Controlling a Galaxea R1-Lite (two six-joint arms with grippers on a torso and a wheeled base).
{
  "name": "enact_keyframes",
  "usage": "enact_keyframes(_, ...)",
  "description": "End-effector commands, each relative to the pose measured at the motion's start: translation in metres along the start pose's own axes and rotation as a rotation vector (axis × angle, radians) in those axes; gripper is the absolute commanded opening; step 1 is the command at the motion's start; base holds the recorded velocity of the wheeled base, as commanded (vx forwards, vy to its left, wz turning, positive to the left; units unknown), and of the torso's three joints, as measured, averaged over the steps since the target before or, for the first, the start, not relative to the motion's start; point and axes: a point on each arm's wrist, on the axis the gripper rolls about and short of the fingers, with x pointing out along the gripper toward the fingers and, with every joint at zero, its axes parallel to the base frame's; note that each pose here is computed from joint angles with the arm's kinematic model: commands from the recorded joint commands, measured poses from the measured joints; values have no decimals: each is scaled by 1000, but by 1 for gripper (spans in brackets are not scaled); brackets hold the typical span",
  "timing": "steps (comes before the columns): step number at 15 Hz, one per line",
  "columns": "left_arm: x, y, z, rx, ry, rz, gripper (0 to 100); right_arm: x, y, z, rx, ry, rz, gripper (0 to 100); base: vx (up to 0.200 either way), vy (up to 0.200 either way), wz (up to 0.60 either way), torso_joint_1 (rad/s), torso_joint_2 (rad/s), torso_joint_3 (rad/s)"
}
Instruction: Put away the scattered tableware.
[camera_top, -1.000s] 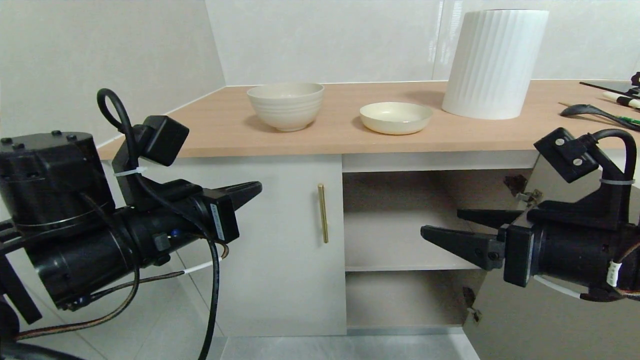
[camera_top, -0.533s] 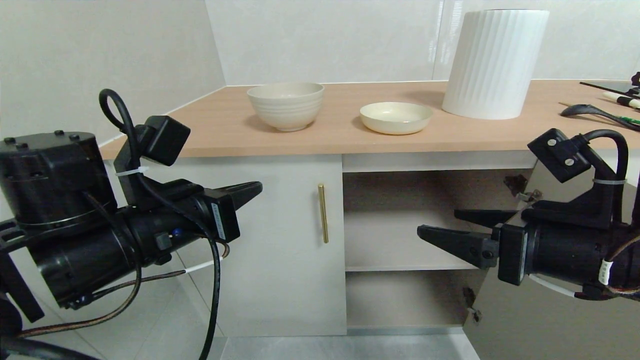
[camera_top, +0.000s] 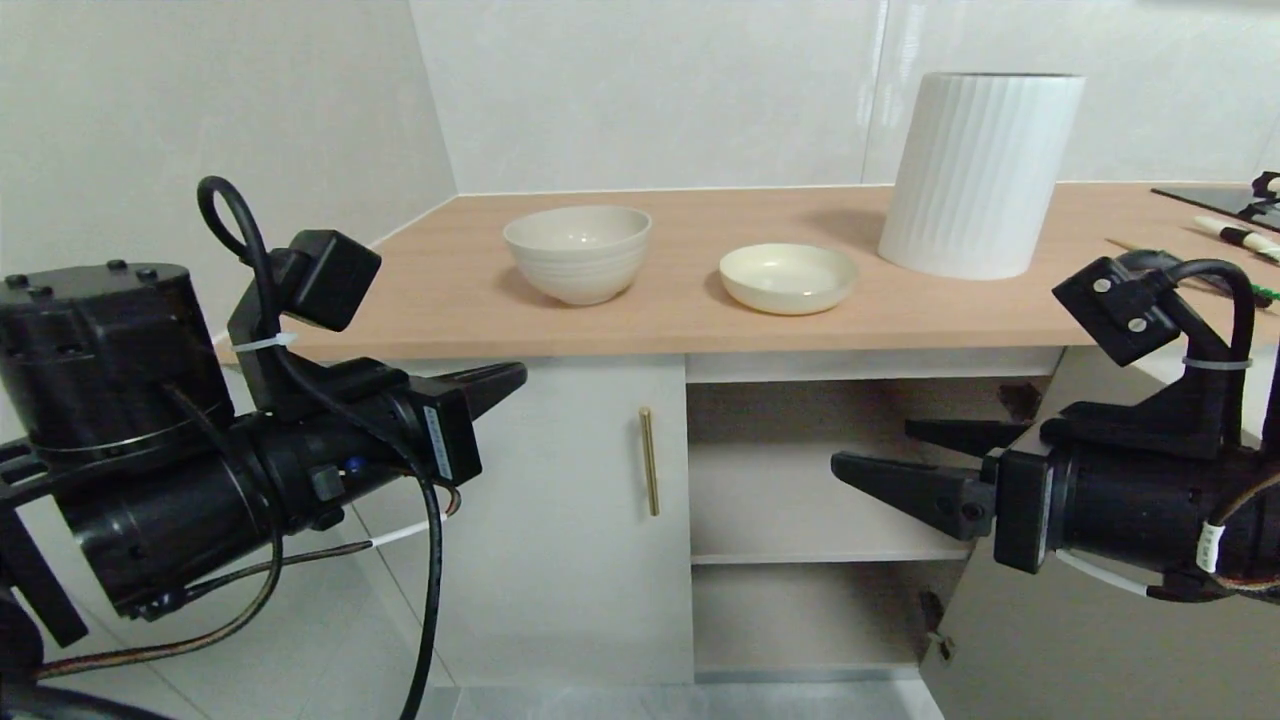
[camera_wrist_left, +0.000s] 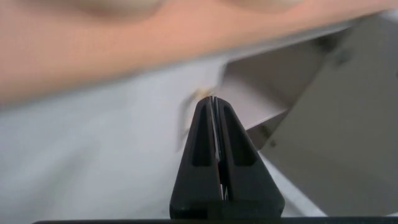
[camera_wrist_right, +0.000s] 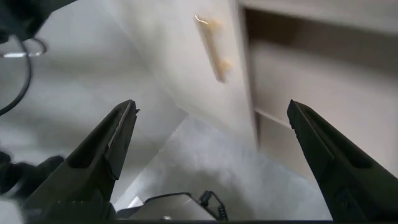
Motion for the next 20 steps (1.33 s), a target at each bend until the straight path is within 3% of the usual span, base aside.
enact_keyframes(1, 0, 0, -1, -2, 4, 2, 0, 0, 0, 0, 0, 0, 0, 100, 0, 0, 0, 85, -535, -339)
enact_keyframes(9, -2, 0, 2, 0, -9, 4, 0, 0, 0, -1, -1, 3, -1, 100, 0, 0, 0, 140, -465, -322)
enact_keyframes(11, 0, 0, 19, 6, -59, 9, 0, 7, 1, 19, -6, -44, -4, 100, 0, 0, 0, 66, -195, -115)
enact_keyframes(13, 6, 7, 39, 4, -70, 41, 0, 21, -1, 42, -2, -57, -58, 100, 0, 0, 0, 13, -38, -21)
enact_keyframes(14, 11, 16, 53, -6, -18, 87, 0, 28, 1, 60, 2, -20, -115, 100, 0, 0, 0, 0, 0, 0)
enact_keyframes(16, 11, 27, 63, -24, 30, 128, 0, 30, 2, 71, 4, 4, -140, 100, 0, 0, 0, 0, 0, 0)
enact_keyframes(20, 40, 51, 53, -48, 102, 183, 0, 63, -13, 74, -4, 29, -344, 100, 0, 0, 0, 0, 0, 0)
